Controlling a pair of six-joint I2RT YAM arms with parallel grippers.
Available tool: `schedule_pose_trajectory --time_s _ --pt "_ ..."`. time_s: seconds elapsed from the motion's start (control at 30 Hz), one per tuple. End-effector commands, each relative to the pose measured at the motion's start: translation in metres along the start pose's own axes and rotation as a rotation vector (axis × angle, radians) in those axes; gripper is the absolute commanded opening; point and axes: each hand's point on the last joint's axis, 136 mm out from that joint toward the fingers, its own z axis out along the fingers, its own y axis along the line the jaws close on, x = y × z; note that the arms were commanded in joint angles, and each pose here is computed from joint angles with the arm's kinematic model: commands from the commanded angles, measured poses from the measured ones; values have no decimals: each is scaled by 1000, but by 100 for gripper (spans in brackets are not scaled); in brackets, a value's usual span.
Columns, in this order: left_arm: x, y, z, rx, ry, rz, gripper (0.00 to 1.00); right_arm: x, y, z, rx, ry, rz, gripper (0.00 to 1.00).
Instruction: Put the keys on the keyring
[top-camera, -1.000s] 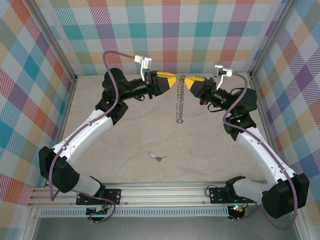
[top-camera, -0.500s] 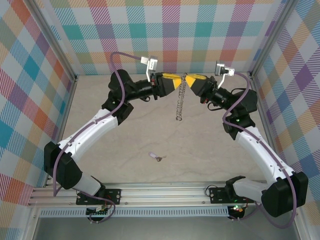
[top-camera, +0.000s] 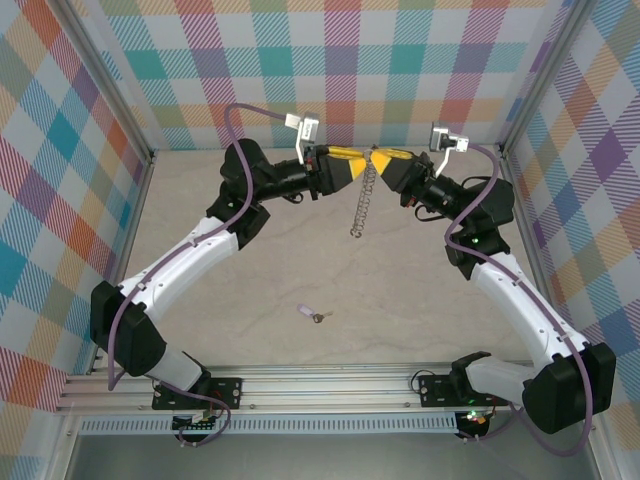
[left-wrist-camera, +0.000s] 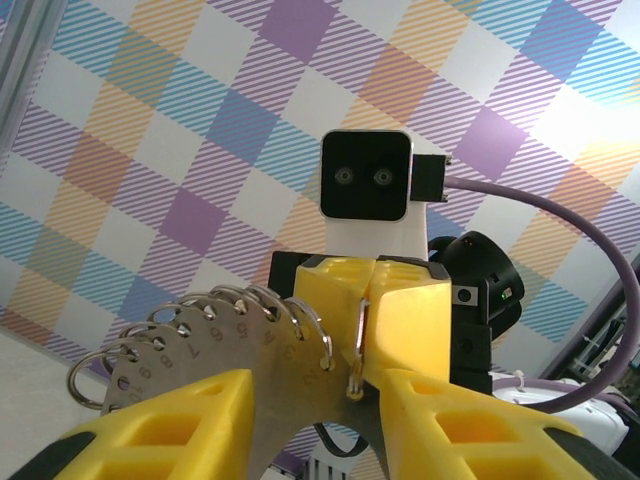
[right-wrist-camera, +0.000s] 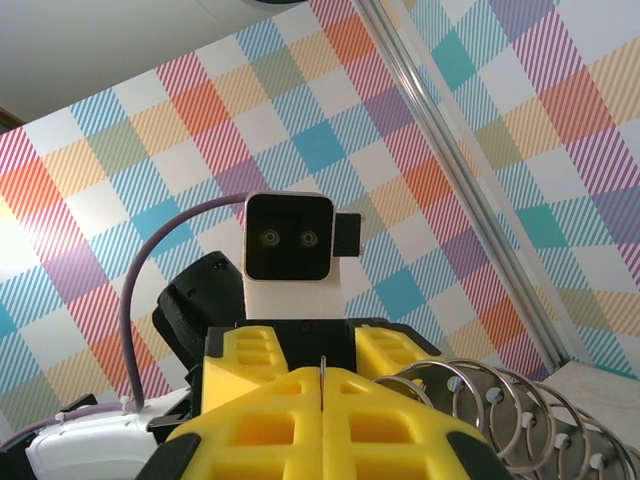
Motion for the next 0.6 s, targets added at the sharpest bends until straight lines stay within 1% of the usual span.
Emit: schedule_pose_trajectory --time_s 0.0,0.13,0.33,0.57 --pt "-23 -30 0 49 -49 90 41 -7 8 0 -32 -26 -33 0" --pt "-23 -30 3 55 -38 91 40 -6 8 0 -40 -17 -27 0" --pt "-21 -27 6 65 -27 81 34 -6 8 0 -39 -17 -26 0" --pt "-13 -21 5 52 -14 65 33 -6 8 0 -34 -21 -28 0"
